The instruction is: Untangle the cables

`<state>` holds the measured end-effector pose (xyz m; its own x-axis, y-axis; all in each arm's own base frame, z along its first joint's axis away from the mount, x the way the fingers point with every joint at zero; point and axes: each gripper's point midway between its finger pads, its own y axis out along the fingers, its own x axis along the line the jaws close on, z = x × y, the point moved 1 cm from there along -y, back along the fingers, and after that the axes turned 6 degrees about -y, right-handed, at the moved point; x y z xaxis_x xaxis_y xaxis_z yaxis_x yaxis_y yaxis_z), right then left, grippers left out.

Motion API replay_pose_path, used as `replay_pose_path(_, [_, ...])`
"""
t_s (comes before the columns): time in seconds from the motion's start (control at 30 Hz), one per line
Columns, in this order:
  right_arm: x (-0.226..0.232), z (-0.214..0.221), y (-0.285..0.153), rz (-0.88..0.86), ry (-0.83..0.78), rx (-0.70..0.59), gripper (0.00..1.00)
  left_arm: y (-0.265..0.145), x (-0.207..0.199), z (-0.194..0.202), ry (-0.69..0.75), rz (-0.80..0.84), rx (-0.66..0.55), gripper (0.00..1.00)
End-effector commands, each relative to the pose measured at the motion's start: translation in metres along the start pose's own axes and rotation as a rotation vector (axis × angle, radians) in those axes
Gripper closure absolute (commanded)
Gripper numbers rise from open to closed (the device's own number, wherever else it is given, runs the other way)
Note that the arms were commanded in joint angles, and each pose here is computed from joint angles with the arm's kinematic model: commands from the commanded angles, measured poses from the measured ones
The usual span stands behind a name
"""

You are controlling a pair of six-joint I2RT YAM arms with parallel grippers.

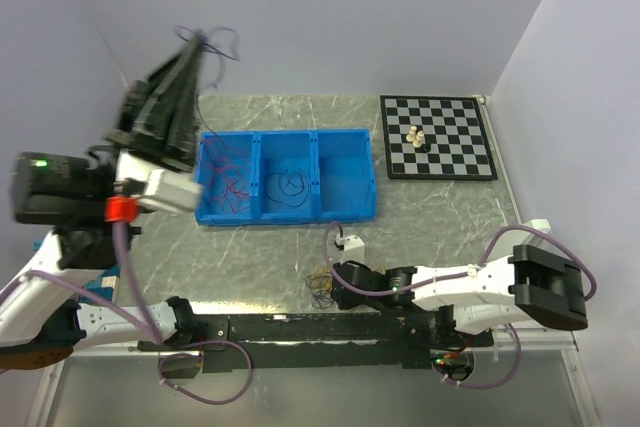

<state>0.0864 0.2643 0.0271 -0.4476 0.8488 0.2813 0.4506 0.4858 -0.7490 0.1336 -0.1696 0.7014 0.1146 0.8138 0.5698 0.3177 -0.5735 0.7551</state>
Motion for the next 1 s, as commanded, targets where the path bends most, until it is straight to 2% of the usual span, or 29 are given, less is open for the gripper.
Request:
replay_pose_path(0.0, [0.009,-0.010,-0.010,-0.063,0.012,-0.060,1.00,-0.002,-0.029,0.021,-0.085,0.012,0.052,0.99])
replay_pose_path(0.33, [0.011,-0.016,-0.018,-0.111,0.032,-0.104,1.00,-0.020,-0.099,0.091,-0.114,0.058,0.221,0.99])
replay_pose_path(0.67, [0.005,-0.009,-0.015,-0.110,0.062,-0.103,1.00,-0.018,-0.087,0.147,-0.166,-0.066,0.323,0.99])
replay_pose_path(0.97, [0.007,-0.006,-0.010,-0.116,0.066,-0.094,1.00,-0.025,-0.103,0.180,-0.187,-0.066,0.368,0.99])
